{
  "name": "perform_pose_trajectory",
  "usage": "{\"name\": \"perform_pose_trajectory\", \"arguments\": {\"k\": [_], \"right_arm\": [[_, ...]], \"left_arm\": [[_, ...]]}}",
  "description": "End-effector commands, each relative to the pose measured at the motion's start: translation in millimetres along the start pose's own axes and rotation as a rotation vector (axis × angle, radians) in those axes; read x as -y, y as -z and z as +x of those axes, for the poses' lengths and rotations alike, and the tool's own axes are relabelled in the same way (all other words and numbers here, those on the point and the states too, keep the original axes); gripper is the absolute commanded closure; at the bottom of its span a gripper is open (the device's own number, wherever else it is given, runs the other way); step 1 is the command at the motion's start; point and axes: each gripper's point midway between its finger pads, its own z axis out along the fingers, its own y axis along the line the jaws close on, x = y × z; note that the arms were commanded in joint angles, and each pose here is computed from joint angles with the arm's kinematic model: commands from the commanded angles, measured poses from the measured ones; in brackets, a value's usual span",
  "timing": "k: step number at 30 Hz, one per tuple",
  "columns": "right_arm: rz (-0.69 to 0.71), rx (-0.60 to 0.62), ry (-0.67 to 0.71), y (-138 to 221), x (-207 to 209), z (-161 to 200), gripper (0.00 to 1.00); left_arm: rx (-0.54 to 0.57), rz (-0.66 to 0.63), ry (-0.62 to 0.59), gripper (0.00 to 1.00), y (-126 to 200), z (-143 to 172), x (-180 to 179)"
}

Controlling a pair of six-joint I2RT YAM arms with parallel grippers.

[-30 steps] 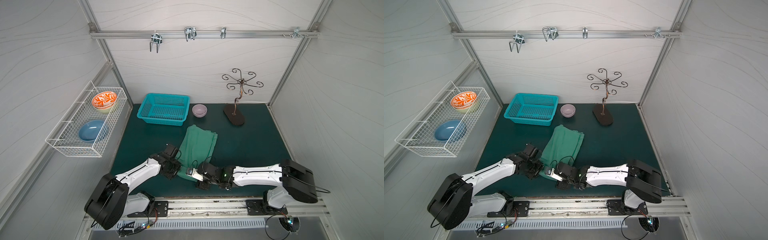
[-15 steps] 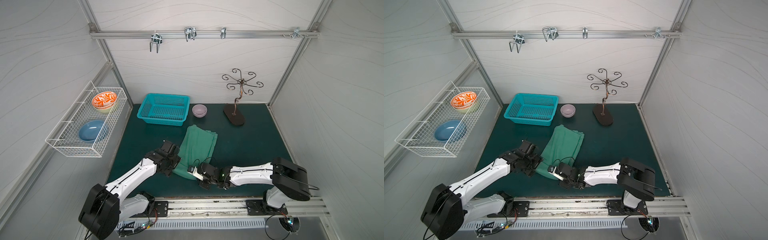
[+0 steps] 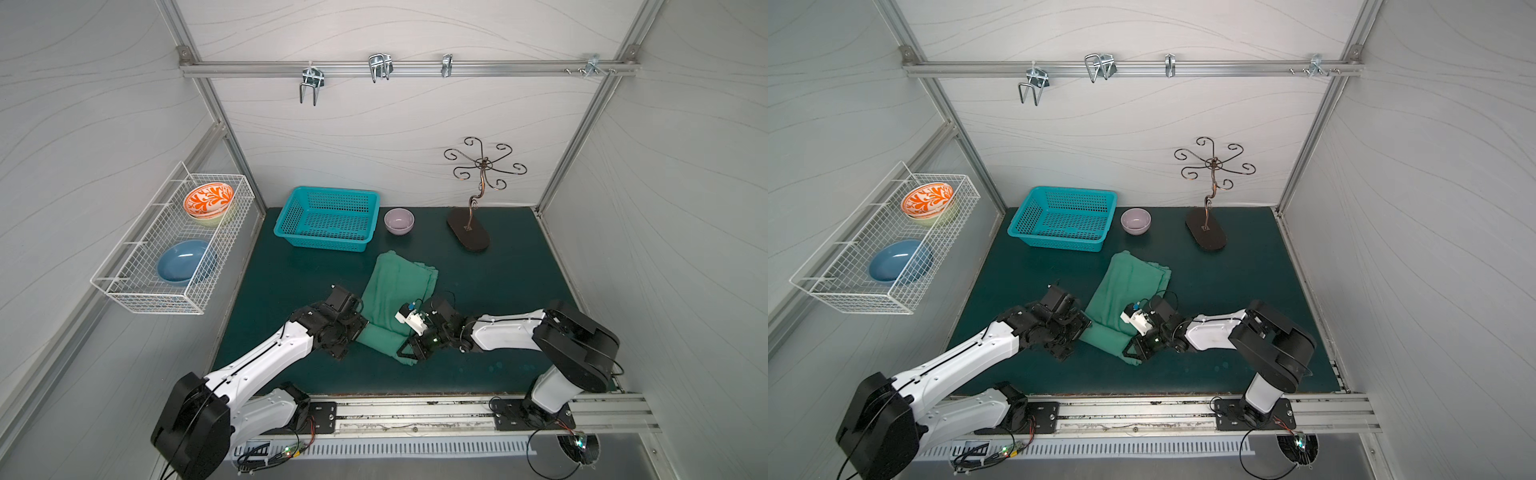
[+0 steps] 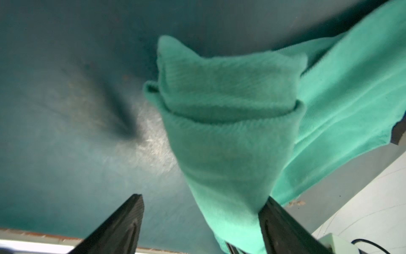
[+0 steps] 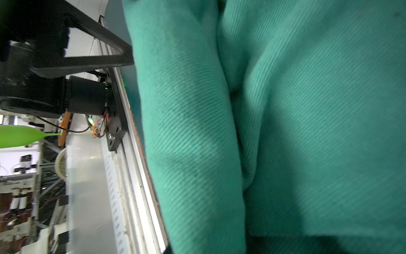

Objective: Roll up the long pants
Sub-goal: Roll the long pant at the center of the board.

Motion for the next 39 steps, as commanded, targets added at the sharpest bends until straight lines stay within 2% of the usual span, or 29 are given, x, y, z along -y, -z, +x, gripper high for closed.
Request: {"name": "perform_pose_trajectory", "arguments": {"k": [1,4,5,7,9,11,14,16,18,20,22,29,34,37,39], "right_arm": [[-0.035,-0.101,-0.144,-1.2,3.9,26.8,0.98],[0.010,-0.086,-0.156,4.2,9.2,21.2,0.95],[0.031,-0.079,-0.153,7.0,9.9,18.4,0.90],[0.070,-0.051,-0.132,15.4,9.0,10.6,0.80],[0.134,-0.007,-0.093,28.0,8.7,-1.6,0.59],[0.273,0.064,-0.029,50.0,13.4,-17.7,0.44],[0.575,0.198,0.112,96.9,22.0,-43.2,0.31],[0.654,0.245,0.237,109.7,12.3,-54.9,0.25],[0.664,0.221,0.410,102.6,-6.4,-59.1,0.24],[0.647,0.151,0.583,80.5,-24.0,-51.9,0.22],[0.638,0.074,0.671,59.1,-28.7,-41.9,0.21],[0.604,-0.104,0.735,10.3,-12.8,-18.1,0.22],[0.656,-0.162,0.718,-1.1,7.2,-5.7,0.25],[0.700,-0.197,0.697,-3.1,23.2,2.7,0.32],[0.708,-0.220,0.648,-2.3,30.9,6.4,0.44]], "left_arm": [[-0.008,0.016,-0.030,0.19,-4.6,-0.4,17.4],[-0.001,-0.043,-0.021,0.29,-15.5,-3.3,6.8],[-0.003,-0.058,-0.019,0.31,-18.8,-4.5,4.3],[-0.006,-0.077,-0.018,0.34,-24.5,-6.8,0.9],[-0.015,-0.091,-0.014,0.35,-31.1,-8.1,-2.5],[-0.027,-0.101,-0.009,0.36,-36.4,-8.8,-5.3],[-0.033,-0.105,-0.009,0.37,-40.3,-9.5,-6.9],[-0.029,-0.105,-0.010,0.36,-41.0,-10.6,-6.6],[-0.031,-0.106,-0.012,0.36,-42.4,-10.8,-6.4],[-0.034,-0.110,-0.011,0.36,-43.9,-11.0,-6.4],[-0.035,-0.109,-0.011,0.36,-44.3,-10.9,-5.7],[-0.030,-0.105,-0.003,0.36,-43.1,-11.4,-5.9],[-0.025,-0.105,0.007,0.34,-40.3,-12.2,-5.4],[-0.003,-0.079,0.012,0.31,-32.0,-15.2,-0.3],[0.014,-0.016,0.018,0.28,-22.2,-17.5,11.0]]}}
